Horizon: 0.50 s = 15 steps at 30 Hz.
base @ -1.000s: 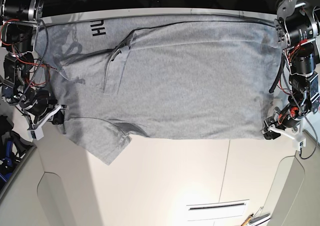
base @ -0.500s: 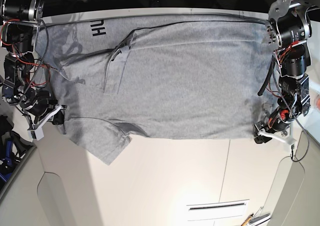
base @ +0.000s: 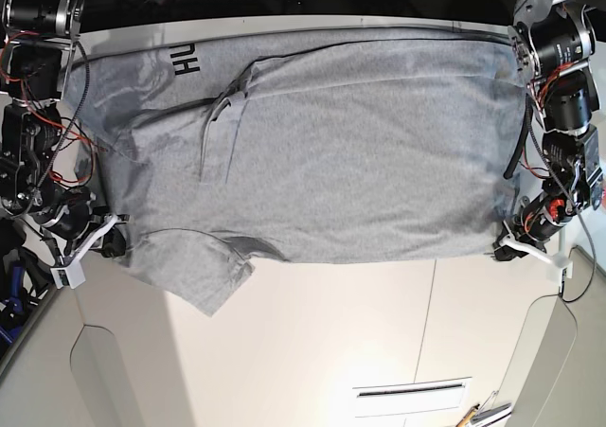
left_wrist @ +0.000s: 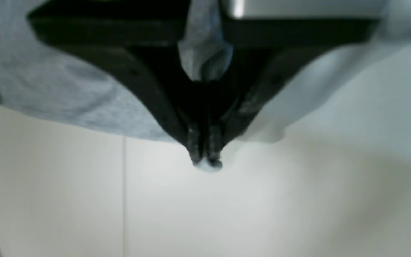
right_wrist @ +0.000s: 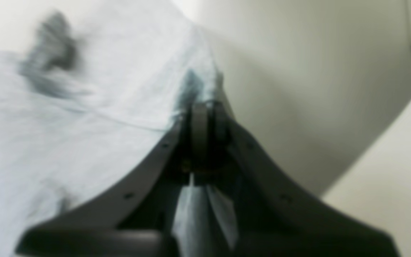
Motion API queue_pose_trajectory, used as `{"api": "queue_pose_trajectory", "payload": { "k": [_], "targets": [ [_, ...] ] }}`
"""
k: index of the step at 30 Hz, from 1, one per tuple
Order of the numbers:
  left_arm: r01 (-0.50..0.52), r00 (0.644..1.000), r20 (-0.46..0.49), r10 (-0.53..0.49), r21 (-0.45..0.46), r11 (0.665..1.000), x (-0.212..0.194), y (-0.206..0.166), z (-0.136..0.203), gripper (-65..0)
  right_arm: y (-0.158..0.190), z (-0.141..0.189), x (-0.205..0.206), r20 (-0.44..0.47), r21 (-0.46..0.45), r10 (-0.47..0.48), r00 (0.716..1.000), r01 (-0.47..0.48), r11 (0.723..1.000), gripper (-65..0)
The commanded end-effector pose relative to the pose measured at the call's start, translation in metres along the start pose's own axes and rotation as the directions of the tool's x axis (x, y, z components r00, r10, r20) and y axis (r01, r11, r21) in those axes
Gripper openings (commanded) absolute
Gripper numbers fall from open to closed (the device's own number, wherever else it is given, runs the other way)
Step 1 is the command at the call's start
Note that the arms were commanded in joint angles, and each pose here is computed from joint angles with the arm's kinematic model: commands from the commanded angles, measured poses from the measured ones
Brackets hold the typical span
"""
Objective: Fold the T-shirt properly
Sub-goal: 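Lift the grasped edge and fold it over onto the other half, release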
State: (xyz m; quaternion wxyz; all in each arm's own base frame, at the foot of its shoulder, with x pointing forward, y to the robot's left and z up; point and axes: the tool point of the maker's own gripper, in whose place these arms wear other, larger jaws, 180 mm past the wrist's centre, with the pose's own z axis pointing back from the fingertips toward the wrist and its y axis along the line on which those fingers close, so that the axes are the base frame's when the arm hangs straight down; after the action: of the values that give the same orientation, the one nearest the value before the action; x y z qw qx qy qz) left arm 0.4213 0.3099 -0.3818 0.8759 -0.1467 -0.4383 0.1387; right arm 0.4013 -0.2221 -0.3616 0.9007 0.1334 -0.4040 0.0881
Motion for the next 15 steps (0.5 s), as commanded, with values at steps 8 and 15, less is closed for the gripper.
{"api": "queue_pose_trajectory", "payload": {
  "k": [8, 15],
  "targets": [
    [0.029, 0.999, 0.046, -0.027, -0.049, 0.998, 0.005, 0.003, 0.055, -65.0, 0.011, 0.044, -0.007, 0.026, -0.025, 0.084, 0.996, -0.083, 0.996, -65.0],
    [0.073, 0.995, 0.075, -0.072, -0.016, 0.997, -0.007, 0.014, 0.104, -65.0, -0.007, 0.082, -0.044, -0.003, -0.086, 0.016, 1.000, -0.016, 0.996, -65.0]
  ]
}}
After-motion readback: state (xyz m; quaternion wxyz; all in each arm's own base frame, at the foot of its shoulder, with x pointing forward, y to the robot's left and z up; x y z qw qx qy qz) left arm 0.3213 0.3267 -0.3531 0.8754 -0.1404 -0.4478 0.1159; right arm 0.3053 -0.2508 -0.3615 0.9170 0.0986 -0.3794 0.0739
